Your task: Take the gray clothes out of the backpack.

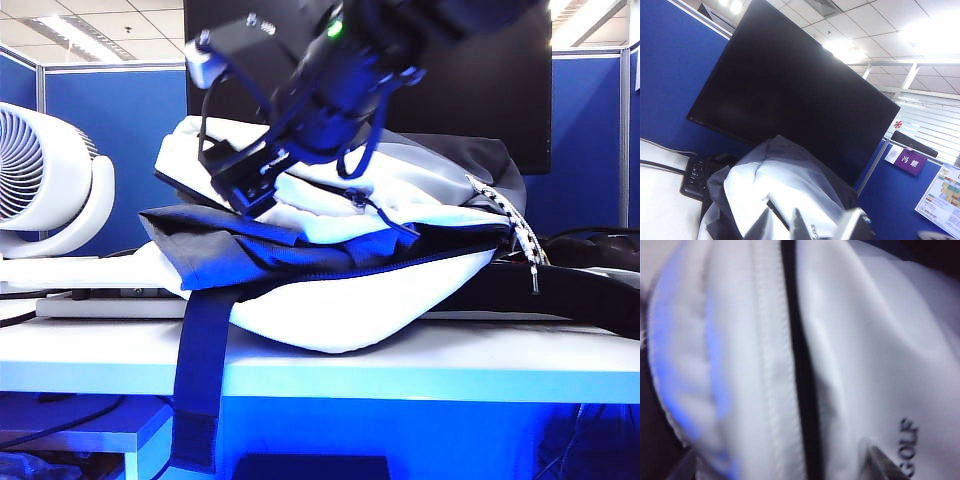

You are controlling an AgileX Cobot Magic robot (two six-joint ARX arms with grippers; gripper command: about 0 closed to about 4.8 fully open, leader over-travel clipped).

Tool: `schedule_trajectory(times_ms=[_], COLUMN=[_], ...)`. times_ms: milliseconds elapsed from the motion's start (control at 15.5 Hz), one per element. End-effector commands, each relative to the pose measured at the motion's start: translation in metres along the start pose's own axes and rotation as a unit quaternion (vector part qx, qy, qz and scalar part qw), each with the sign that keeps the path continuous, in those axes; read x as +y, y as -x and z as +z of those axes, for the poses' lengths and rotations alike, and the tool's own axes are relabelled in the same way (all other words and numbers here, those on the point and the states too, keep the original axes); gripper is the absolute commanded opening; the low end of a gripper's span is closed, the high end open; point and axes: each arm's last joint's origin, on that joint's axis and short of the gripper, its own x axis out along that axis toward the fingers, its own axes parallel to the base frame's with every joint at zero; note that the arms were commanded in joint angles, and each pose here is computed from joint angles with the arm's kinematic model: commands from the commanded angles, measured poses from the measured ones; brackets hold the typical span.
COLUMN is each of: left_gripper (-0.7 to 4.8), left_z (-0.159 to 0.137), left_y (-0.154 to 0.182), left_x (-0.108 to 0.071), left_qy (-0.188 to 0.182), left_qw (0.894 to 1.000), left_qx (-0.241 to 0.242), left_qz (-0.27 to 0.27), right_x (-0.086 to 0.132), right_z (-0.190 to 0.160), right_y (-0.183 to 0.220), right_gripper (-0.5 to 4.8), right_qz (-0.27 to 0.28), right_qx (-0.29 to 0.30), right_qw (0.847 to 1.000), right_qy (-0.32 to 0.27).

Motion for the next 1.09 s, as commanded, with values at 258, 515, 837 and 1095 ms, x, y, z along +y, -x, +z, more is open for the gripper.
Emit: schedule_trajectory(times_ms=[258,515,837,1095], left_gripper=[0.6,0.6,0.59,0.59], left_z=[0.001,-0.002,-0.008,-0.018], left_y=[0.0,0.0,-0.007,-0.018], left_x=[-0.001,-0.001,0.004,0.013], left_qy=[-0.012,-0.067,-0.088,-0.066], left_qw=[1.0,0.997,0.993,0.988], left_qx=[-0.002,0.029,0.072,0.128], left_qz=[-0.006,-0.029,-0.038,-0.047], right_x=[-0.022,-0.045,-0.087,-0.118], right_z=[0.013,0.035,0.08,0.087], right_y=[-0.016,-0.017,-0.008,-0.008], right_gripper=[-0.04,-0.05,-0.05,-0.05], right_qz=[-0.071,-0.104,-0.147,-0.181], right_qx=[-0.007,-0.036,-0.105,-0.121], right_qw=[0.997,0.993,0.977,0.966], right_qy=[-0.022,-0.046,-0.109,-0.136])
